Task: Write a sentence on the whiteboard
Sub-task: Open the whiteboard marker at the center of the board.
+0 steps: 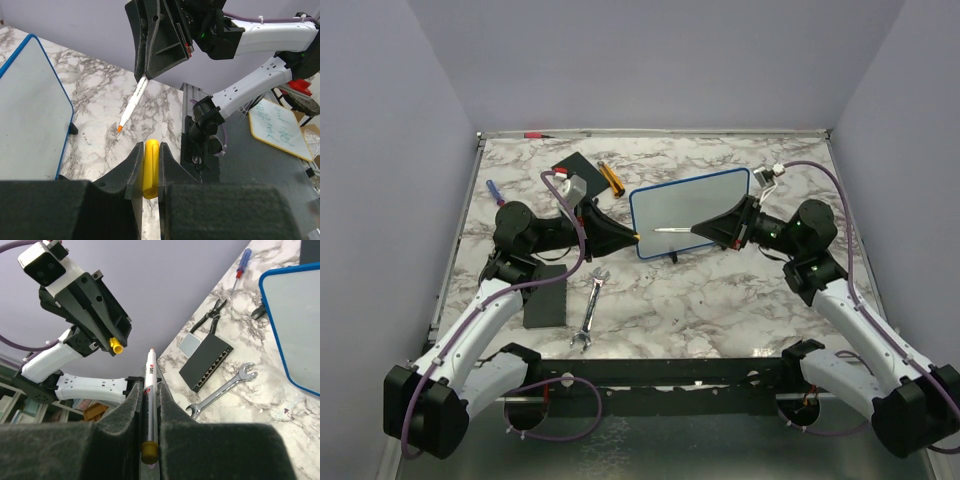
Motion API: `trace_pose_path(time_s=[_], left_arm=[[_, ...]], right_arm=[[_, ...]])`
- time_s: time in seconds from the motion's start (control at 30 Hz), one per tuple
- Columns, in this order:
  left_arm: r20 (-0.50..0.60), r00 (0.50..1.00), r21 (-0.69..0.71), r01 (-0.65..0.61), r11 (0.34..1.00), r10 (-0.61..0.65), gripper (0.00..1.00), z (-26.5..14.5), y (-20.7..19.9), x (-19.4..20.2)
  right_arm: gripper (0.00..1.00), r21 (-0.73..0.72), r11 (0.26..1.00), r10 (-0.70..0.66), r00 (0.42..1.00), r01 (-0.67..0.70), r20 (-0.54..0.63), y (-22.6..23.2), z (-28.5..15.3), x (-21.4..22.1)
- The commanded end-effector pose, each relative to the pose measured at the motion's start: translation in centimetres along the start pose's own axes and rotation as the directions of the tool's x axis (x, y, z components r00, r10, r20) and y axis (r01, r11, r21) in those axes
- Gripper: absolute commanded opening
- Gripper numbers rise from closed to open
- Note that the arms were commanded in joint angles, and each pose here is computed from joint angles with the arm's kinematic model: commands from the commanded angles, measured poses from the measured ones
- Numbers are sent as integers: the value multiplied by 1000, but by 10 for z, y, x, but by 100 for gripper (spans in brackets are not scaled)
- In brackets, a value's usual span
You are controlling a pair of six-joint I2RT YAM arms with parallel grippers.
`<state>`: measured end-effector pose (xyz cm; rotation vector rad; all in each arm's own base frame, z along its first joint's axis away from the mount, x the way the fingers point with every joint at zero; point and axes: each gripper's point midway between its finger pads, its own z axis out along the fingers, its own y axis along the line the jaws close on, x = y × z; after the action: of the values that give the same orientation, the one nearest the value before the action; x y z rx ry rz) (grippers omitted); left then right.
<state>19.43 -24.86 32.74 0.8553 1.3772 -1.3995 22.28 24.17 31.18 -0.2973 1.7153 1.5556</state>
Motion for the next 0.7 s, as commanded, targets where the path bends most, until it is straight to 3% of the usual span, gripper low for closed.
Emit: trace_pose_path(time_s=[0.0,0.13,0.23,0.43,0.67], left_arm=[[0,999,-95,-47,994,47,0,-3,19,8],[-107,993,-341,-76,937,42,0,-13,64,34],[-183,983,-451,-110,886,28,0,-14,74,54],[-261,964,-491,-85,867,-53,0,13,57,99],[-332,936,-502,-71,862,-116,0,48,38,164]], right_arm=[[0,64,995,-78,995,75,57,2,-8,-14],[1,195,969,-176,979,154,101,-11,-20,-22],[0,304,929,-257,959,210,121,-24,-33,-26],[1,445,856,-354,925,263,135,-45,-55,-26],[1,474,836,-379,916,277,133,-53,-62,-22]])
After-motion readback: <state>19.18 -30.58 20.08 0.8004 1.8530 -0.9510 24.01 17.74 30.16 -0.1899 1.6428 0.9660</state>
